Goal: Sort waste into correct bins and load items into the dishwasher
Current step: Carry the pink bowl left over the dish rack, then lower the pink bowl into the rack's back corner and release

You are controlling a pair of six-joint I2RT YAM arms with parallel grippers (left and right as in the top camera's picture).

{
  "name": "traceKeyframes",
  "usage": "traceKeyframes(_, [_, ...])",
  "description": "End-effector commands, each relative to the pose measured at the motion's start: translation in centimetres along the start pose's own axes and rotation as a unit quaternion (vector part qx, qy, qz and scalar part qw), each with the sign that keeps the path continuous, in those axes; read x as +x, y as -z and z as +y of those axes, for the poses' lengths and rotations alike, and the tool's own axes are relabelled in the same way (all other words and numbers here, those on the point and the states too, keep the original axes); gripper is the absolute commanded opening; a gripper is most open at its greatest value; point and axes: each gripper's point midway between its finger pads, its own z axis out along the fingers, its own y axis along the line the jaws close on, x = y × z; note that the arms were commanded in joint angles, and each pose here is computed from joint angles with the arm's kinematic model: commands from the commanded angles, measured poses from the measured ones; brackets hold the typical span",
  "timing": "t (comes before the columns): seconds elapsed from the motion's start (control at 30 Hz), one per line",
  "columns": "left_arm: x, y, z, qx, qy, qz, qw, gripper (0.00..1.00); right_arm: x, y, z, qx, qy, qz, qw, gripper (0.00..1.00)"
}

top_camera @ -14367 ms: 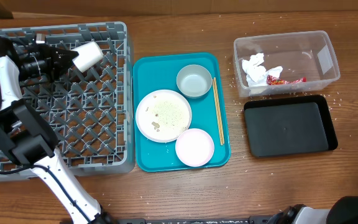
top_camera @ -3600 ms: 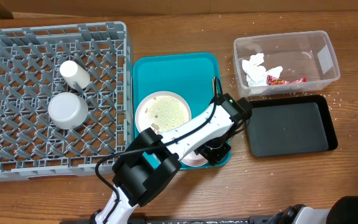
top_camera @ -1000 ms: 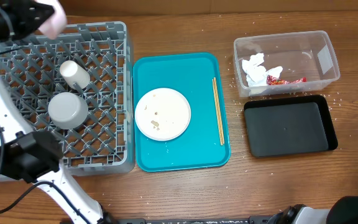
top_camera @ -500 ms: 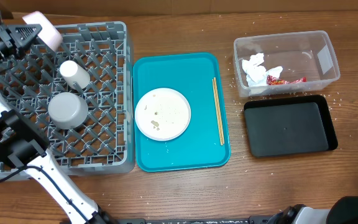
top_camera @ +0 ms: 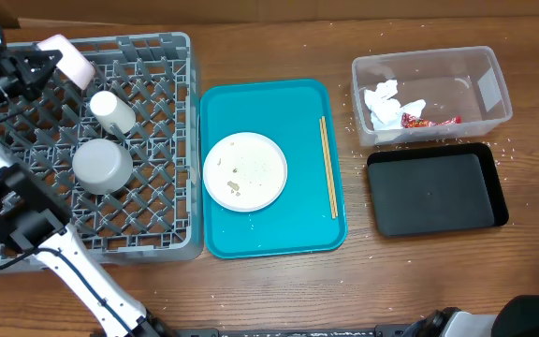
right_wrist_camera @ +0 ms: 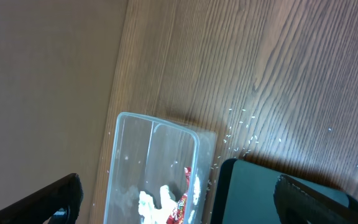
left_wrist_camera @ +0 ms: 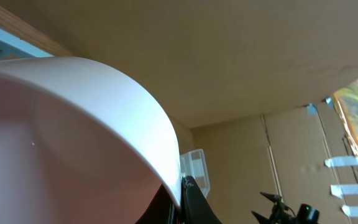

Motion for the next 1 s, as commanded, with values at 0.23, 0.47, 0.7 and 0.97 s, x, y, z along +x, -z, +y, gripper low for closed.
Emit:
traceKeyframes(0.23, [-0.4, 1.4, 1.5, -0.012, -0.008, -0.013, 1.000, 0.04, -0.7, 1.7, 0.8, -0.016, 0.001, -0.021, 1.000, 1.00])
traceKeyframes(0.47, [-0.2, 0.7, 0.4, 0.016, -0.045, -0.006, 0.999, 0.04, -0.7, 1.7, 0.8, -0.016, 0.001, -0.021, 1.000, 1.00])
traceKeyframes(0.7, [-0.1, 0.0, 1.1, -0.004, -0.053, -0.001, 0.999, 0.04, -0.7, 1.7, 0.8, -0.016, 0.001, -0.021, 1.000, 1.00])
traceKeyframes(0.97, [0.0, 0.0, 3.0, -0.043, -0.046, -0.003, 0.998, 0.04, -0.7, 1.7, 0.8, -0.016, 0.001, -0.021, 1.000, 1.00])
